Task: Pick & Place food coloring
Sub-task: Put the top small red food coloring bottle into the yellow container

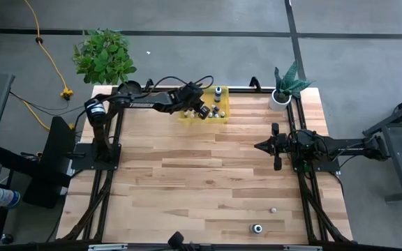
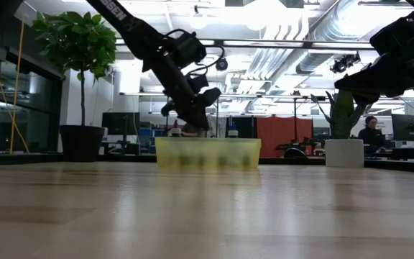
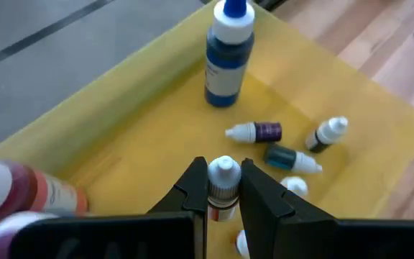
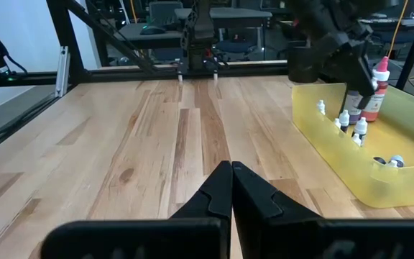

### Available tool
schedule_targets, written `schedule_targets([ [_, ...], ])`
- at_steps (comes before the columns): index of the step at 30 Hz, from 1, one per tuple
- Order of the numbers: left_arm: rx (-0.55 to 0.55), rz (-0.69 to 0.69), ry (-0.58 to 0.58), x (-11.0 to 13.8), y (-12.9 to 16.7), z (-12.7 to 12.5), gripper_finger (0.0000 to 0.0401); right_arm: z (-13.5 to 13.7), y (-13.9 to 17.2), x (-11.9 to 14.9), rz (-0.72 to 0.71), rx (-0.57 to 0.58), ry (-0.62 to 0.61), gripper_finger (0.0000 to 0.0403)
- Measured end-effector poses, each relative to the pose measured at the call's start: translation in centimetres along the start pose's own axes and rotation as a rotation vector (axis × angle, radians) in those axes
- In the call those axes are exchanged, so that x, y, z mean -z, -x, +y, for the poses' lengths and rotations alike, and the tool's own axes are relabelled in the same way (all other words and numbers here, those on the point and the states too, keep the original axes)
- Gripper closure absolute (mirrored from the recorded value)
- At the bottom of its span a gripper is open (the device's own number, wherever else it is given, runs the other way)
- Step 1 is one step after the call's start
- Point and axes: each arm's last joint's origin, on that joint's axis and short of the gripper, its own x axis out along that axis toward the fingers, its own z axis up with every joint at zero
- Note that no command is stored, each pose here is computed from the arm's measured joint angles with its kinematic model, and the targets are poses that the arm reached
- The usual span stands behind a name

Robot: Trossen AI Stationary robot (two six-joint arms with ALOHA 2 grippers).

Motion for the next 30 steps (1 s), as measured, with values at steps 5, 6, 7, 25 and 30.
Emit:
schedule_targets([
  [5,0.0,-0.024,-0.019,-1.0,-0.7,0.3,0.0364,0.0,0.0,0.0,0.0,-0.001,0.0,0.0402],
  [6,0.006,-0.025,-0.029,-1.1,-0.9,0.3,0.0364,0.0,0.0,0.0,0.0,-0.001,0.0,0.0402],
  [7,0.021,-0.036,-0.04,-1.5,-1.0,0.1,0.0364,0.0,0.0,0.0,0.0,-0.002,0.0,0.0402],
  [25,0.163,0.053,-0.103,-1.3,-4.5,0.0,0.0364,0.0,0.0,0.0,0.0,0.0,0.0,0.0402],
  [30,0.16,0.078,-0.074,-0.9,-5.0,0.4,0.0364,0.0,0.0,0.0,-0.001,-0.001,0.0,0.0402],
])
